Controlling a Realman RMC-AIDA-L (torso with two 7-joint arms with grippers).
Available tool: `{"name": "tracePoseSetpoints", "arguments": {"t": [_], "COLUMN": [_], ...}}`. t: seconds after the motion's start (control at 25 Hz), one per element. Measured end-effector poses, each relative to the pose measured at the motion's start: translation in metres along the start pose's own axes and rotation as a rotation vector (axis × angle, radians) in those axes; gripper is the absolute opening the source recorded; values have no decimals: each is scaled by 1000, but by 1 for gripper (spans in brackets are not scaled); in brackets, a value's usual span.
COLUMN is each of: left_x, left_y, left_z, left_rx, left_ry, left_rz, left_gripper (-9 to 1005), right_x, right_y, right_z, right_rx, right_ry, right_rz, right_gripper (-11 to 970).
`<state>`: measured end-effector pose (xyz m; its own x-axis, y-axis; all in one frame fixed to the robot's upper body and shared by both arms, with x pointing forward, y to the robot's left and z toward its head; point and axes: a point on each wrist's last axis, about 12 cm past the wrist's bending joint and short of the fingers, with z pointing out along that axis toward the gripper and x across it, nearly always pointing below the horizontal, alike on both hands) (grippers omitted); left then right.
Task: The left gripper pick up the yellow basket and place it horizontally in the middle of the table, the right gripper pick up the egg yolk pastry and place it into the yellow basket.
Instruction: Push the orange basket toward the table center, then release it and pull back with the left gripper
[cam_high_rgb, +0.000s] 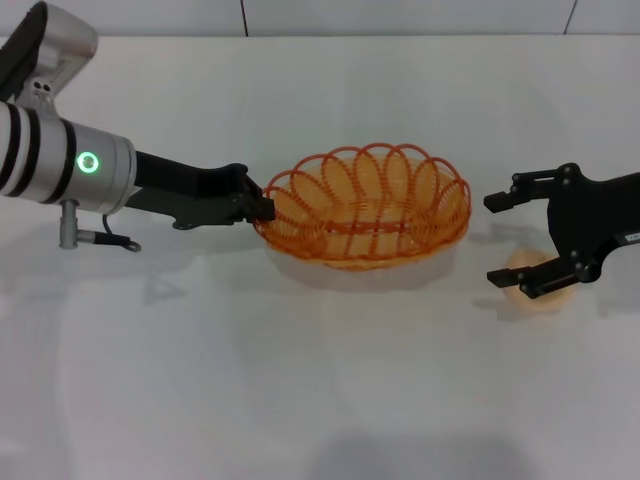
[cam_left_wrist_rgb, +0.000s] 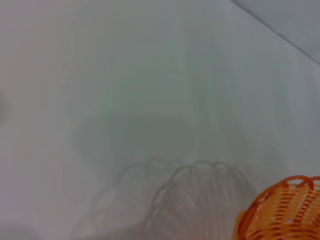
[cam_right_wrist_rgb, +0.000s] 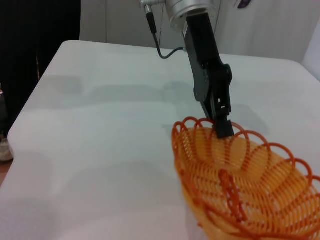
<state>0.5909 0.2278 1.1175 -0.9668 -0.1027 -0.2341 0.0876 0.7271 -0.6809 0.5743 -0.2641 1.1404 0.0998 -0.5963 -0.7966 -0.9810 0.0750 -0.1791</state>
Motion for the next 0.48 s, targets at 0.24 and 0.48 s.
{"name": "tracePoseSetpoints", "arguments": {"t": [0.24, 0.48], "left_x": [0, 1], "left_y": [1, -2], "left_z": [0, 4], "left_rx": [-17, -24], "left_ry": [3, 26], "left_rz": [3, 23], "left_gripper": [101, 125], "right_x": [2, 2], "right_y": [3, 3], "right_z": [-2, -2], "right_rx": [11, 13], "right_ry": [3, 1], "right_rz": [0, 1], "right_gripper": [841, 841]}}
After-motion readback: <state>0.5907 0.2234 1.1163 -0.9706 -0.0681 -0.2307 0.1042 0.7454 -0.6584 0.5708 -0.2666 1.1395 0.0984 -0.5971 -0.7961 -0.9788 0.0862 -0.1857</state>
